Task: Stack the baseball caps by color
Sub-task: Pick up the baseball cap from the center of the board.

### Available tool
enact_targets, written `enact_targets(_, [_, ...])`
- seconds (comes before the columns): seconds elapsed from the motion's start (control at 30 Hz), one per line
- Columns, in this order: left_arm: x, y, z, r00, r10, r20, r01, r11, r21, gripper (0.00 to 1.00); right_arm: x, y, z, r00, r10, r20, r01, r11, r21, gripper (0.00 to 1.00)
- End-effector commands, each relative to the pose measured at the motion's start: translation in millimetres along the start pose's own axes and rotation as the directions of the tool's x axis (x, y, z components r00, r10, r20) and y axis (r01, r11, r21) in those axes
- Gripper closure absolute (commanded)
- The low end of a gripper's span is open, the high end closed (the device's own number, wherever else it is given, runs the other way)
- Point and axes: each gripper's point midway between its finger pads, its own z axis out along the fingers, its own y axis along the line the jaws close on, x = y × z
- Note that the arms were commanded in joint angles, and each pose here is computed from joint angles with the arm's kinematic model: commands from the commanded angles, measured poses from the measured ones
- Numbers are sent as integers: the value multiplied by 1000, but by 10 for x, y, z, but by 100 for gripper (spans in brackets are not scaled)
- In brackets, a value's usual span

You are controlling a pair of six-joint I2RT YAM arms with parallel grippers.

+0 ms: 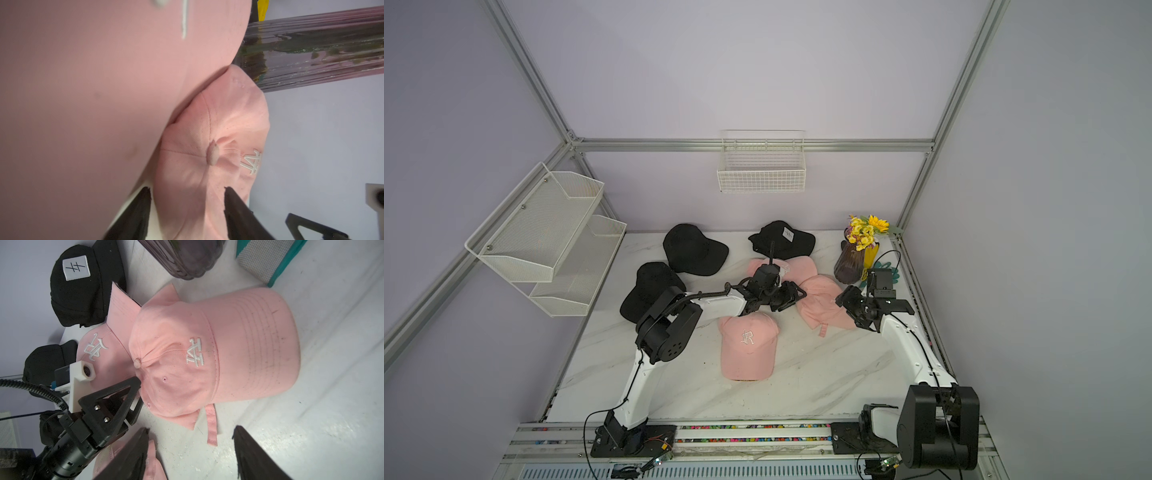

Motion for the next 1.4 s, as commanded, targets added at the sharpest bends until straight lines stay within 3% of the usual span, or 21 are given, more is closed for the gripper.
enact_targets(0.0, [-2,-275,25,1000,14,-20,-12,995,97,56,-20,33,-50,1000,8,12,-8,1000,-16,32])
enact_targets(0.2, [-22,-399,-105,996,90,-18,-88,991,98,90,-80,81,-111,999,2,37,-1,1000,-23,32])
enact_targets(0.3, [1,-632,-187,985,165,-41,-156,974,165,100,-106,94,-131,999,-1,49,3,1000,-24,32])
enact_targets(0.57, [-59,-1253,-719,924,379,-44,-345,880,325,100,-171,185,-269,995,-34,93,39,998,-51,31])
enact_targets(0.7, [-120,-1420,-1093,884,464,-63,-422,847,324,100,-222,293,-349,992,-59,107,68,994,-81,31])
enact_targets(0.87, [-52,-1673,-1542,845,522,-118,-437,800,411,100,-261,565,-489,985,-128,118,148,972,-180,31])
enact_targets(1.03, [143,-1885,-2045,794,586,-164,-459,754,470,100,-222,950,-645,970,-214,112,240,905,-351,31])
enact_targets(1.17, [382,-2064,-2500,732,653,-193,-478,694,538,100,-137,1314,-820,948,-294,120,312,788,-531,31])
enact_targets(1.37, [637,-2065,-2959,645,736,-206,-558,638,531,100,-68,1474,-953,942,-310,124,318,720,-617,31])
